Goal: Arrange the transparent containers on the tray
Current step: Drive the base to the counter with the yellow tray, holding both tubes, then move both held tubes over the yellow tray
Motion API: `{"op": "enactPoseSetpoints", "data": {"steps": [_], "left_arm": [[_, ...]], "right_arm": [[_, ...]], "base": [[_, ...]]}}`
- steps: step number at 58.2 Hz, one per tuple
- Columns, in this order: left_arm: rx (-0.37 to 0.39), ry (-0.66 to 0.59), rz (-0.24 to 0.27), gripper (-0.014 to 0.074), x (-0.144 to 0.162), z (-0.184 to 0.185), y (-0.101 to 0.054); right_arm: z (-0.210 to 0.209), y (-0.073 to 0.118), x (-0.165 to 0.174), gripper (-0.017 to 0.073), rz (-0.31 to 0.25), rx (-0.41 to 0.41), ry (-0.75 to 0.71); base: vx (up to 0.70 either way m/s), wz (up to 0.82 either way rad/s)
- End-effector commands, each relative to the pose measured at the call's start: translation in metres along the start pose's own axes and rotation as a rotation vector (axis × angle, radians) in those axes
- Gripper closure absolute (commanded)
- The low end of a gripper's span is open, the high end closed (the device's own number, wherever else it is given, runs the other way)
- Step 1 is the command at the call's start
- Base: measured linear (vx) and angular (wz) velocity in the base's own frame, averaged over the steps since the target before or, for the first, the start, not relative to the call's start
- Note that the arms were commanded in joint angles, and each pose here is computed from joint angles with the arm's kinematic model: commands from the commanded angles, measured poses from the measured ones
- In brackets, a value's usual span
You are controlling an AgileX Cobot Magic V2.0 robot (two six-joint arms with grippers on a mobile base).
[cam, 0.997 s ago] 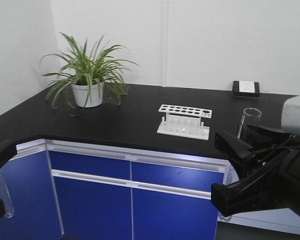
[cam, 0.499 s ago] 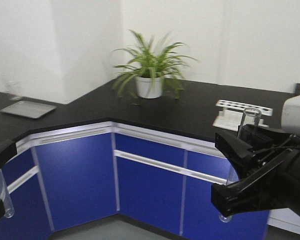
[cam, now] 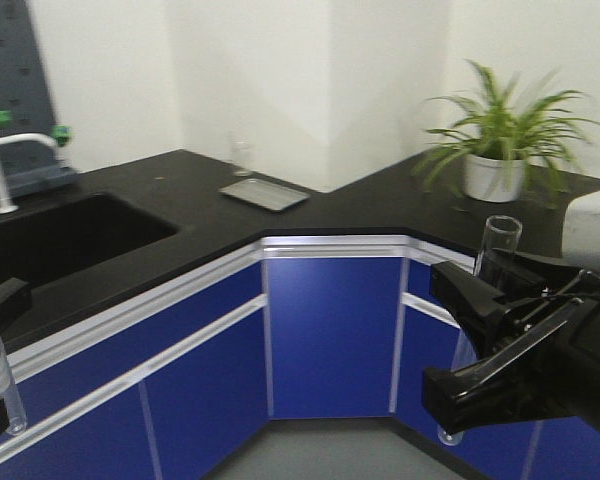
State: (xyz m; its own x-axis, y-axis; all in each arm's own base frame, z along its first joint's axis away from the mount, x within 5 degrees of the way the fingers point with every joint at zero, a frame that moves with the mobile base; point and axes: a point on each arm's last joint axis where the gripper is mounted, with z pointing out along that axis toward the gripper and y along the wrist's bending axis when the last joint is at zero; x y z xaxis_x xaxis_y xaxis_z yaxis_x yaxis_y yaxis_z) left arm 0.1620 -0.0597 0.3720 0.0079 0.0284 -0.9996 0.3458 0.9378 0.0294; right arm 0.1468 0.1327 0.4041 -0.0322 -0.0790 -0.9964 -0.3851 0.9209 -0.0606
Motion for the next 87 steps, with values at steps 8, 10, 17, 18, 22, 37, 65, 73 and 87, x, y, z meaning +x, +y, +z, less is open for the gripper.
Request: {"op": "enactPoseSetpoints", "data": {"steps": [8, 10, 17, 18, 22, 37, 65, 73, 87], "left_arm": [[0.011, -0.126, -0.009, 0.0511, -0.0206, -0.0034, -0.0011], [0.011, -0.126, -0.009, 0.0511, -0.0206, -0.0034, -0.0011], [0.011, -0.126, -0.009, 0.0511, -0.0206, -0.0034, -0.0011], [0.011, -0.126, -0.009, 0.0511, -0.0206, -0.0034, -0.0011], [0.011, -0.126, -0.009, 0.0511, -0.0206, -0.0034, -0.0011], [0.011, -0.126, -0.009, 0.0511, -0.0206, -0.0034, -0.0011], [0.011, -0.126, -0.009, 0.0511, -0.0206, -0.0034, -0.0011], [0.011, -0.126, -0.009, 0.0511, -0.0206, -0.0034, -0.0011], [0.011, -0.126, -0.009, 0.0511, -0.0206, -0.0034, -0.0011]], "right_arm": [[-0.0040, -0.0015, -0.0126, 0.0389, 0.035, -0.021, -0.030], [-0.0043, -0.0017, -0.0128, 0.0389, 0.035, -0.021, -0.031], [-0.0043, -0.0017, -0.0128, 0.0389, 0.035, -0.021, -0.031], [-0.0043, -0.0017, -0.0128, 0.0389, 0.035, -0.021, -0.031], [-0.0043, -0.0017, -0.0128, 0.0389, 0.035, -0.021, -0.031], [-0.0043, -0.0017, -0.0128, 0.0389, 0.035, -0.021, -0.031], [-0.0043, -0.0017, -0.0128, 0.0389, 0.035, -0.021, -0.031], [-0.0043, -0.0017, -0.0128, 0.0389, 0.035, -0.021, -0.031], [-0.0043, -0.0017, -0.0128, 0.0389, 0.035, -0.021, -0.031]], "base": [[-0.06, 0.58], [-0.03, 0.56], [-0.01, 0.56], [0.01, 0.55], [0.03, 0.54], [0.07, 0.50], [0.11, 0.45], [0.15, 0.53], [0.17, 0.47]]}}
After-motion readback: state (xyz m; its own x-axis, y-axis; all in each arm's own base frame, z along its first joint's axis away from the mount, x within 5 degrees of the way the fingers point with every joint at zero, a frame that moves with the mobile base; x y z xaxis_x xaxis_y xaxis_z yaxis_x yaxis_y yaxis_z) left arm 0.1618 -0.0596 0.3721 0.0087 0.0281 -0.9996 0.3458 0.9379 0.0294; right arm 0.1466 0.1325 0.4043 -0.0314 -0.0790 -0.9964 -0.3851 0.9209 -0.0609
